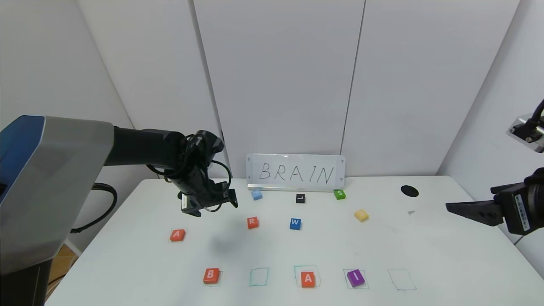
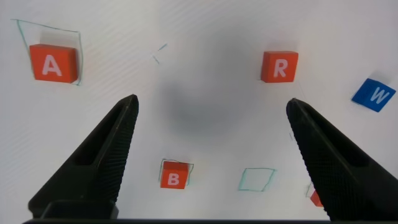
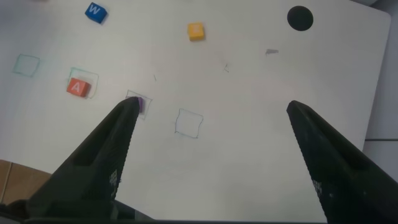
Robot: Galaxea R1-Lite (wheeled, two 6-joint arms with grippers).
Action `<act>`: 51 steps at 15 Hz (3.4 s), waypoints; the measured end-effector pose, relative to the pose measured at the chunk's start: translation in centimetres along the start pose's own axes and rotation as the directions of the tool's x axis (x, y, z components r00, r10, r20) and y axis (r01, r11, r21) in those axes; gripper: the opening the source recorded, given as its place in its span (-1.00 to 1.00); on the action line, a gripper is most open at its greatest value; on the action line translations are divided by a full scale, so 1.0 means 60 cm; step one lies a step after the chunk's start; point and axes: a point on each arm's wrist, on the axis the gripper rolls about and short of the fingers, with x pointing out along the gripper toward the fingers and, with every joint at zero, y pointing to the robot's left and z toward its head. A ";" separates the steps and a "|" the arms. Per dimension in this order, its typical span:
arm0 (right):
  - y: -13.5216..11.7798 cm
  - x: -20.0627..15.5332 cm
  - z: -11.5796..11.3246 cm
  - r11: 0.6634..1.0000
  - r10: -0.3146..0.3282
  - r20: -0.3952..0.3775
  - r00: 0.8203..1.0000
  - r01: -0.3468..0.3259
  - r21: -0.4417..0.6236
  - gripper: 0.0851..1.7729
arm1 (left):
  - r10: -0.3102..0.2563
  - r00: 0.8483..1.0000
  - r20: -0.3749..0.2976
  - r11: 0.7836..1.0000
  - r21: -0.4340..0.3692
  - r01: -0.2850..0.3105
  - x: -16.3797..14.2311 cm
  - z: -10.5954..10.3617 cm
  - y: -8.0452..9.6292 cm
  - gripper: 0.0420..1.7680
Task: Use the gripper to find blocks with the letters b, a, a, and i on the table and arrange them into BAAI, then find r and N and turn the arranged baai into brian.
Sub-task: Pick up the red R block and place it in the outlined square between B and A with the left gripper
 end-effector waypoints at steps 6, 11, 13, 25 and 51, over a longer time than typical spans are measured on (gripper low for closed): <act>0.000 0.000 0.000 1.000 0.000 0.000 1.000 0.000 0.000 0.93 | 0.026 0.999 0.031 1.000 0.017 -0.026 0.038 -0.008 -0.058 0.92; 0.001 0.001 -0.001 1.000 0.002 -0.002 1.000 -0.002 -0.003 0.93 | 0.068 0.994 0.082 0.997 0.022 -0.070 0.073 -0.016 -0.101 0.93; 0.003 0.001 -0.001 1.000 0.008 -0.003 1.000 -0.008 -0.006 0.93 | 0.078 0.992 0.099 0.996 0.027 -0.081 0.092 -0.020 -0.111 0.93; 0.013 0.005 -0.005 1.000 0.001 -0.017 1.000 -0.002 -0.027 0.93 | 0.120 0.983 0.142 0.993 -0.013 -0.119 0.146 -0.044 -0.138 0.94; 0.018 0.006 -0.008 0.999 0.014 -0.022 1.000 -0.015 -0.036 0.93 | 0.134 0.983 0.123 0.991 0.011 -0.136 0.155 -0.054 -0.140 -0.48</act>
